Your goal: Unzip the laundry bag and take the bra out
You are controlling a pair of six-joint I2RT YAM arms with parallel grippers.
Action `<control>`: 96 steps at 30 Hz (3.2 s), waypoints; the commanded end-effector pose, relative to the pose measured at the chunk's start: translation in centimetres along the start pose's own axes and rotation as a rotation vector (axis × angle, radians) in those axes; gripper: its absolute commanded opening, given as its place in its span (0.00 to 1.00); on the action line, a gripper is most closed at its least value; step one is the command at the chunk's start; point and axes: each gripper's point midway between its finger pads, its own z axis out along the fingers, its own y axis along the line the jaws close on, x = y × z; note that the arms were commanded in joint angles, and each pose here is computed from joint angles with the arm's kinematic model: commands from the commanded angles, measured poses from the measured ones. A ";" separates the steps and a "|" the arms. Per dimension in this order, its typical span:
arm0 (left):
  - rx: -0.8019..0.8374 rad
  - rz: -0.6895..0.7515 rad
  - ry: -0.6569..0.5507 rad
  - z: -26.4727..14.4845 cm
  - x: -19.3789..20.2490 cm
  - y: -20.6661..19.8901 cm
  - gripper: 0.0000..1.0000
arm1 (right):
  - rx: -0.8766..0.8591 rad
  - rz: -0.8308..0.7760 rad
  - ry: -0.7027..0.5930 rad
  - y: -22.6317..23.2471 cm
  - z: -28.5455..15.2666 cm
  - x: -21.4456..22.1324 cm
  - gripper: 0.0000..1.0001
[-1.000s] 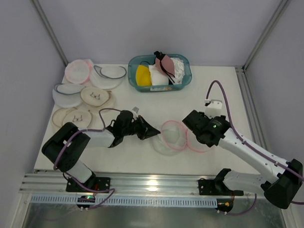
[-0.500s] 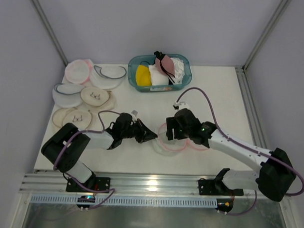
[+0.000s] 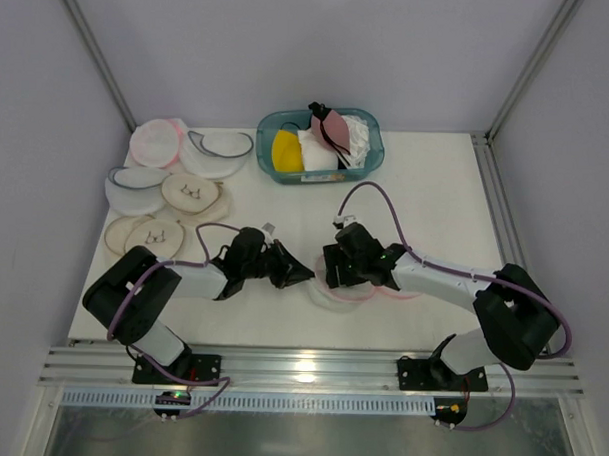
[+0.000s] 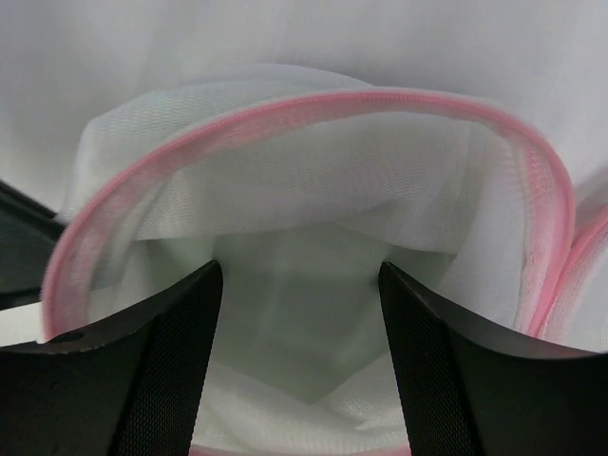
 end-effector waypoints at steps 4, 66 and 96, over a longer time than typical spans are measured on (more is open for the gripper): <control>0.021 0.031 -0.009 -0.5 -0.1 -0.3 0.00 | 0.195 0.020 -0.012 -3.9 -0.4 0.6 0.70; 0.008 0.024 -0.009 -0.3 -0.1 0.0 0.00 | -1.277 -0.137 -0.394 11.0 -24.6 -1.5 0.04; -0.014 0.120 -0.043 -1.0 -0.8 -1.1 0.00 | -0.010 0.140 -0.607 -3.6 -11.4 -25.6 0.04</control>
